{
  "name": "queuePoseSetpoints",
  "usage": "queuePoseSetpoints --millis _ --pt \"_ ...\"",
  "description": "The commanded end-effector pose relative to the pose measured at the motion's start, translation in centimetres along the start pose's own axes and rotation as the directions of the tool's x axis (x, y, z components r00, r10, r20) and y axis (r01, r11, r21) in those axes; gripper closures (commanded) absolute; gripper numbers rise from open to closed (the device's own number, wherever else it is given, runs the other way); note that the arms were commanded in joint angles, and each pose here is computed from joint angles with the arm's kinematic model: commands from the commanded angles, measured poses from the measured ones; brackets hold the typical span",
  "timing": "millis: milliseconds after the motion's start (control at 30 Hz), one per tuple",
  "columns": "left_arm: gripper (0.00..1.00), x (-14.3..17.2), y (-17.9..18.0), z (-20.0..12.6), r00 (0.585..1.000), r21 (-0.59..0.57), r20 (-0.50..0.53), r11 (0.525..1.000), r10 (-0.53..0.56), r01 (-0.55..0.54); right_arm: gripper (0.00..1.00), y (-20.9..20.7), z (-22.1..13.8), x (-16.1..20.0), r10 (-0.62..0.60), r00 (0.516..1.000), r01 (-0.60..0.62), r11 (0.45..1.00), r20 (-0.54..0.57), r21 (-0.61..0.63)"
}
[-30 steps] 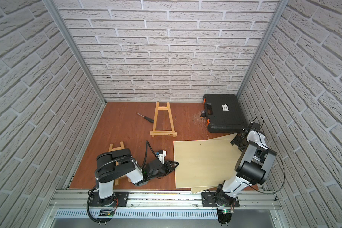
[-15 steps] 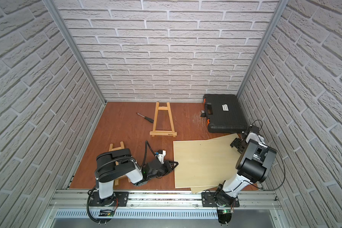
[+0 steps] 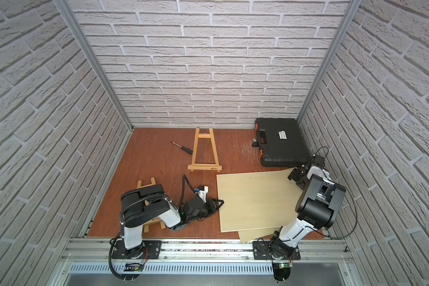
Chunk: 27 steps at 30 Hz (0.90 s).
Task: Disassemble the easel
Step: Adjust the drawing board.
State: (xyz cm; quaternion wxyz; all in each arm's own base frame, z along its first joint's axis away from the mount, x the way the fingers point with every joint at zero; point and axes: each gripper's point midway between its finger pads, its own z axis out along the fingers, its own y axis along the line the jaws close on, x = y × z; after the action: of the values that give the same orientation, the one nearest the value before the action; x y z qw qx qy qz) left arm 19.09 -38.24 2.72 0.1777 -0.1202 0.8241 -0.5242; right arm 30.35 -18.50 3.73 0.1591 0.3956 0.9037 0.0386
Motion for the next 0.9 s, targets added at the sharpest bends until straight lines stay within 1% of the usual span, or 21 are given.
queuePoseSetpoints --millis 0,133,267,400,533,733,800,833,867 --pt "1.00 1.3 1.7 1.1 0.995 -0.073 -0.066 0.994 0.077 -0.082 0.24 3.9 -0.4 2.6 -0.014 0.994 -0.002 0.989 -0.108 -0.149" --pt "1.00 1.7 0.9 1.7 0.992 -0.057 -0.090 0.994 0.088 -0.094 0.24 4.2 -0.6 1.6 -0.017 0.994 0.000 0.989 -0.109 -0.148" --pt "1.00 1.8 0.3 1.8 0.991 -0.056 -0.098 0.994 0.092 -0.098 0.22 4.1 -1.1 1.1 -0.018 0.995 0.007 0.993 -0.094 -0.118" --pt "1.00 1.8 0.2 1.7 0.991 -0.063 -0.097 0.993 0.094 -0.100 0.21 4.8 -2.7 1.0 -0.029 0.998 0.021 0.992 -0.062 -0.125" --pt "1.00 2.7 -0.3 2.4 0.984 -0.048 -0.153 0.994 0.091 -0.099 0.20 5.7 -5.1 1.6 -0.045 0.999 0.041 0.987 -0.019 -0.155" --pt "0.89 4.1 -1.5 3.5 0.969 -0.015 -0.230 0.995 0.091 -0.096 0.19 8.0 -8.0 4.9 -0.131 0.991 0.128 0.970 -0.003 -0.207" --pt "0.88 4.5 -1.9 3.7 0.963 -0.011 -0.253 0.995 0.090 -0.096 0.18 8.5 -8.8 6.2 -0.162 0.987 0.159 0.964 0.007 -0.213" --pt "0.85 4.7 -2.0 3.7 0.960 -0.014 -0.266 0.995 0.091 -0.098 0.18 8.7 -9.3 6.9 -0.175 0.984 0.173 0.960 0.009 -0.220" --pt "0.81 5.0 -2.1 3.6 0.956 -0.015 -0.279 0.995 0.093 -0.101 0.18 9.1 -9.6 7.7 -0.191 0.981 0.188 0.955 0.008 -0.230"
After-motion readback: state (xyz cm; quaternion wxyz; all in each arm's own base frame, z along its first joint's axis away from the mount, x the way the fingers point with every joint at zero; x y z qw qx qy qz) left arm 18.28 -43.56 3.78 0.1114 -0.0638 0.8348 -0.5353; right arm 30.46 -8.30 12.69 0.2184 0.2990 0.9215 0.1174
